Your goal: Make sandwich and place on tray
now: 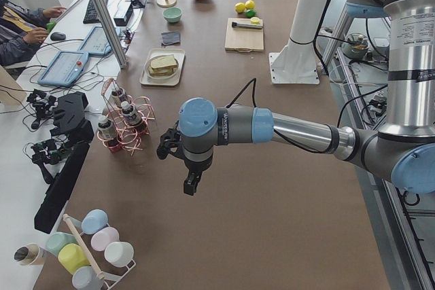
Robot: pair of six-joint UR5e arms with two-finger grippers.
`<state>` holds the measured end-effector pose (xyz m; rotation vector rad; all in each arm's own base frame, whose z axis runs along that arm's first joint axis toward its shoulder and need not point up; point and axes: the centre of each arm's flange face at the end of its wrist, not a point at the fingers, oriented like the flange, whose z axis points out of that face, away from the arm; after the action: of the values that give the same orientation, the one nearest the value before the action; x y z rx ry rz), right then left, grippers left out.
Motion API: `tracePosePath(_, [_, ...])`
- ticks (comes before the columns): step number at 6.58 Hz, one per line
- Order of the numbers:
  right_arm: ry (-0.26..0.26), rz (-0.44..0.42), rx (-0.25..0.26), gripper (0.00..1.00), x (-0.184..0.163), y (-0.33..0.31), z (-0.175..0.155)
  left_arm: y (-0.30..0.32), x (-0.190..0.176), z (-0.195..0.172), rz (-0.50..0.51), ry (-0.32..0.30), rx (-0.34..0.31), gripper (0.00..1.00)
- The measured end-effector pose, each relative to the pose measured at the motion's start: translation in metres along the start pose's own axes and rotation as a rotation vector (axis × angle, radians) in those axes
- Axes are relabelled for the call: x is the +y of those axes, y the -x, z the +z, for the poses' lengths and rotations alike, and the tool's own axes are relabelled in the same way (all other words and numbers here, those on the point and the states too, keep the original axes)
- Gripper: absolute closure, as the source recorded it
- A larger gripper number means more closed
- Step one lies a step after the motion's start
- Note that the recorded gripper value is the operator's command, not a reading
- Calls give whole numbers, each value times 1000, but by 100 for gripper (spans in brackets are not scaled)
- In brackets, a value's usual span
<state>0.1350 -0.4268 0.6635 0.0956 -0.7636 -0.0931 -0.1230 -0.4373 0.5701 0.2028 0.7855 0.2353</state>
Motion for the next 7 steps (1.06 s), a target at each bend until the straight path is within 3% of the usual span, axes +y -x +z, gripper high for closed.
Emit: tracePosePath(7, [2,-9,6,0,-9,19,-9,-6,8,-8,-15,-3,-31,2])
